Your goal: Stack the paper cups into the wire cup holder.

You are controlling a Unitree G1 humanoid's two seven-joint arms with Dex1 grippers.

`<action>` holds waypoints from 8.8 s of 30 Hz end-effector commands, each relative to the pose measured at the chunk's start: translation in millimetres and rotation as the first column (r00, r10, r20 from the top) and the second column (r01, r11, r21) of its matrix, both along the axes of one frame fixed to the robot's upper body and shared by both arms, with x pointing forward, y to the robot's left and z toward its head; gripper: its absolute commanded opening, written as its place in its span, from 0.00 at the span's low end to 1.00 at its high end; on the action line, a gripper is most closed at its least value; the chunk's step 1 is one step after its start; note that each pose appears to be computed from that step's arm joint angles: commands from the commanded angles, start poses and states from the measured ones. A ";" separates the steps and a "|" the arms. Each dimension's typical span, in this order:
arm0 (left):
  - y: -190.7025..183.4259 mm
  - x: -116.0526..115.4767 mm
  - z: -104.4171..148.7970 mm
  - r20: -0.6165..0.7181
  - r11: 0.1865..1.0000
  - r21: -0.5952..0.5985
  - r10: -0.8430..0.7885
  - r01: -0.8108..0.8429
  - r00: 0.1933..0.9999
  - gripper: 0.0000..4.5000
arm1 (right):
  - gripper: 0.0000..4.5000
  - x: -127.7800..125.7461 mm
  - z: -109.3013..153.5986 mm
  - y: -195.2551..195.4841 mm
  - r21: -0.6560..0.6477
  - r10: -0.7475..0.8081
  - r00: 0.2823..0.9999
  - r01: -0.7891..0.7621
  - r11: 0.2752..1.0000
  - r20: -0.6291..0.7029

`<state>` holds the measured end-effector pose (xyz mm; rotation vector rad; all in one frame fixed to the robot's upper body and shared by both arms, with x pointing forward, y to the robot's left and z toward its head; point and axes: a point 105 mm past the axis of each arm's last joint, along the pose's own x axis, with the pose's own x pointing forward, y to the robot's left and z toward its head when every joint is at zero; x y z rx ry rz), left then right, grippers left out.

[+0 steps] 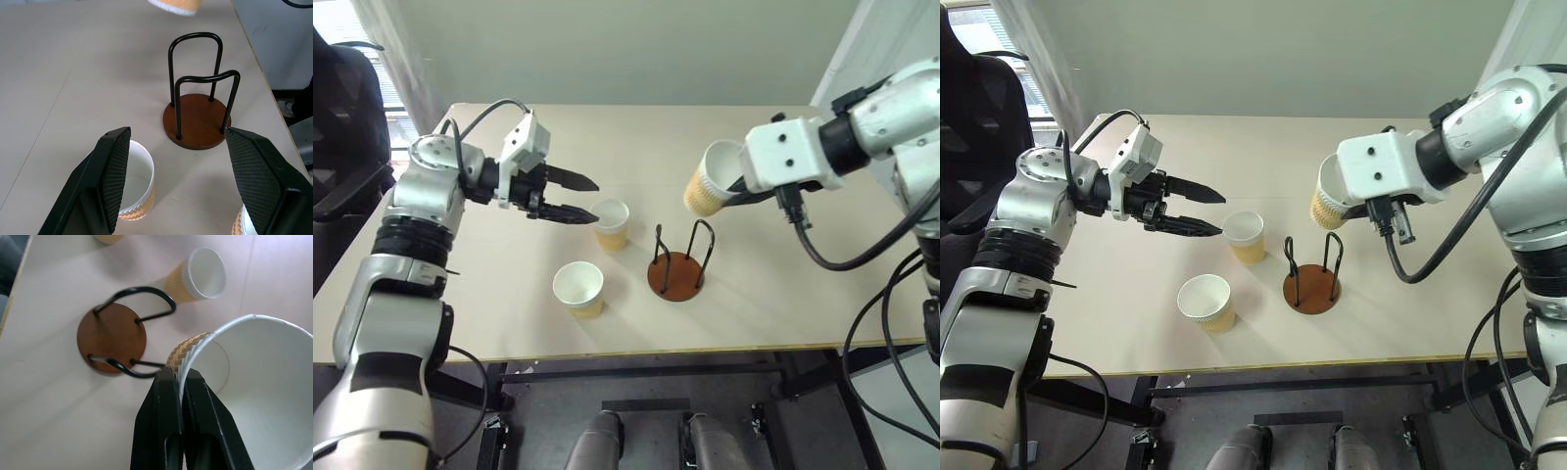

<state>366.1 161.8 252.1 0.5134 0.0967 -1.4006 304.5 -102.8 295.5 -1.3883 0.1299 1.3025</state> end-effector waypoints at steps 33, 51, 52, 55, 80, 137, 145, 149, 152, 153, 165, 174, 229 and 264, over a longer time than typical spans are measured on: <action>0.8 -1.9 17.4 0.064 1.000 0.008 -0.031 0.031 0.997 0.73 | 0.00 -18.2 -28.7 22.2 -0.108 0.144 0.988 -0.150 0.983 -0.059; 4.5 -2.7 17.3 0.065 1.000 0.010 -0.021 0.021 0.998 0.73 | 0.00 -12.4 -33.6 20.7 -0.148 0.156 0.987 -0.161 0.976 -0.040; 4.6 -2.5 17.4 0.065 1.000 0.010 -0.020 0.020 0.998 0.73 | 0.00 -12.5 -33.7 21.6 -0.142 0.156 0.987 -0.160 0.977 -0.040; 5.2 -2.3 17.8 0.066 1.000 0.010 -0.017 0.017 0.998 0.73 | 0.20 -12.6 -32.1 26.4 -0.110 0.159 0.987 -0.161 0.981 -0.032; 22.4 12.3 20.0 0.168 0.977 0.187 0.072 -0.103 0.983 0.73 | 0.26 35.9 13.6 -52.1 0.486 -0.265 0.925 0.371 0.792 -0.273; -9.1 30.6 -25.4 0.291 0.684 0.729 -0.299 -0.009 0.909 0.73 | 0.26 -2.6 -19.8 -87.1 0.570 -0.022 0.931 0.242 0.785 -0.365; -18.5 37.3 -29.5 0.338 0.682 0.731 -0.315 -0.036 0.887 0.73 | 0.26 -2.2 -18.8 -84.9 0.571 -0.019 0.933 0.236 0.786 -0.359; -22.9 38.6 -33.2 0.347 0.686 0.727 -0.324 -0.034 0.880 0.73 | 0.26 -2.5 -18.4 -84.5 0.568 -0.020 0.934 0.234 0.789 -0.356; -23.3 38.1 -37.7 0.335 0.676 0.736 -0.334 -0.023 0.881 0.73 | 0.26 -2.3 -18.6 -84.8 0.566 -0.023 0.934 0.235 0.790 -0.356; -23.0 37.5 -39.0 0.327 0.671 0.741 -0.339 -0.017 0.882 0.73 | 0.26 -2.3 -18.6 -84.9 0.565 -0.024 0.934 0.235 0.790 -0.356; -11.2 30.3 -47.4 0.227 0.571 0.820 -0.393 0.044 0.891 0.01 | 0.27 -0.8 -20.9 -88.2 0.559 -0.041 0.935 0.246 0.792 -0.353; -12.6 28.0 -32.8 0.196 0.568 0.821 -0.379 0.060 0.905 0.01 | 0.27 0.9 -22.1 -94.3 0.541 -0.060 0.933 0.258 0.801 -0.356; -144.5 -36.7 56.3 0.146 0.589 0.725 -0.638 0.357 0.756 0.01 | 0.27 -3.3 -27.5 -126.6 0.426 -0.145 0.914 0.312 0.849 -0.379; -141.1 -25.8 40.3 0.156 0.508 0.800 -0.689 0.318 0.708 0.86 | 0.27 -7.2 -34.4 -128.3 0.402 -0.168 0.905 0.331 0.854 -0.390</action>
